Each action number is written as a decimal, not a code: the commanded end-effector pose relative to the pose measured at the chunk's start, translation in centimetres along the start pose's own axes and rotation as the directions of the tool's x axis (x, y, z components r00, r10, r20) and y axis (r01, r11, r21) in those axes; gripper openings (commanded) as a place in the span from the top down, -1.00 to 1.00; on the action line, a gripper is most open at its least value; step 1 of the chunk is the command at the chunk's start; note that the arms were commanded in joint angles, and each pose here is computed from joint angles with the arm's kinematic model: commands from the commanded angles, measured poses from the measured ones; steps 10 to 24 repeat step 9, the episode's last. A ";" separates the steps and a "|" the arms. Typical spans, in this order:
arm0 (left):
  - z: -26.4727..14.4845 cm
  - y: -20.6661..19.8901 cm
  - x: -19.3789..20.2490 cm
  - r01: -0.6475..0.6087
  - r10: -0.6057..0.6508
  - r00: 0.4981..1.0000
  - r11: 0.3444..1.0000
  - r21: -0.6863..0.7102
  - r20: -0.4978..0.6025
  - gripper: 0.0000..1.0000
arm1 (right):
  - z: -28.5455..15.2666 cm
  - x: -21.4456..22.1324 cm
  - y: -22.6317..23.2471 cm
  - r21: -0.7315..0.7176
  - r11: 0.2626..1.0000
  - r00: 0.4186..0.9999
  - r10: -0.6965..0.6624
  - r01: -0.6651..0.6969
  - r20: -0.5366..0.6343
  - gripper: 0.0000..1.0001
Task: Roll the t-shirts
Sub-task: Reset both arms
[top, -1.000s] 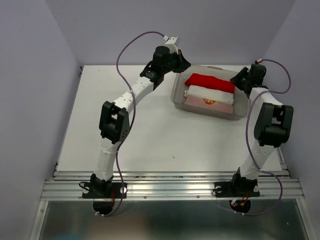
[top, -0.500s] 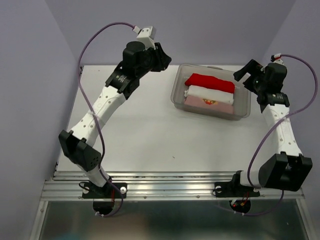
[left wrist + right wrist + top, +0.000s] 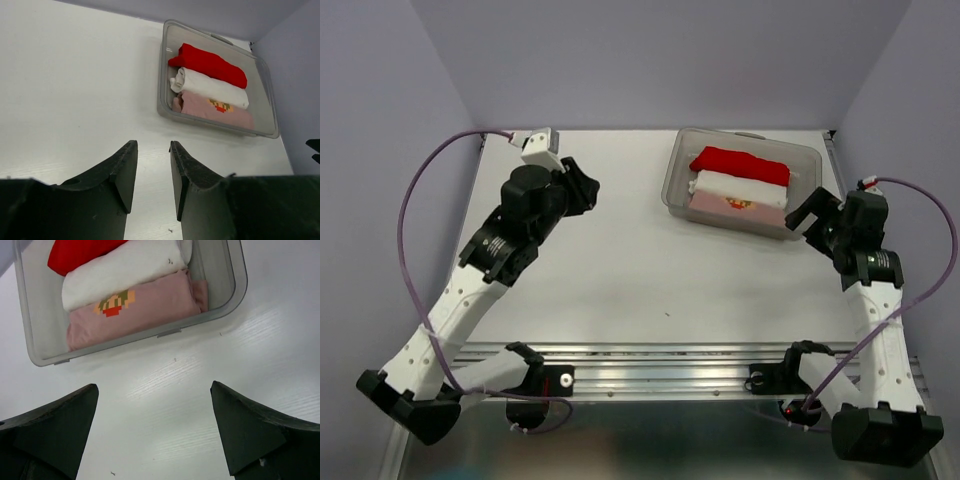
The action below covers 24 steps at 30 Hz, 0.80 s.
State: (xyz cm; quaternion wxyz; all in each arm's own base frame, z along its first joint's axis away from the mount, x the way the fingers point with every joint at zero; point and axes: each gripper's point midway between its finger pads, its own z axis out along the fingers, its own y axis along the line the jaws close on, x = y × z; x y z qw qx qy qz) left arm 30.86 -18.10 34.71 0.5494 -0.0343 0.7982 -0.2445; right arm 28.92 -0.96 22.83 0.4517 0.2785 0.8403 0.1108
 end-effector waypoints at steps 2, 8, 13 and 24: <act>-3.2 2.3 -1.0 0.063 -0.055 0.992 0.996 -0.071 0.111 0.13 | -2.6 1.5 -1.3 0.025 0.999 0.999 0.039 -0.040 0.030 -1.00; -4.6 3.9 -1.0 0.087 -0.069 0.985 0.990 -0.114 0.158 0.13 | -3.2 2.3 -3.1 0.085 0.994 0.996 0.060 -0.066 0.063 -1.00; -4.7 3.9 -1.0 0.090 -0.071 0.984 0.990 -0.112 0.161 0.13 | -3.5 2.1 -3.5 0.104 0.993 0.995 0.056 -0.064 0.079 -1.00; -4.7 3.9 -1.0 0.090 -0.071 0.984 0.990 -0.112 0.161 0.13 | -3.5 2.1 -3.5 0.104 0.993 0.995 0.056 -0.064 0.079 -1.00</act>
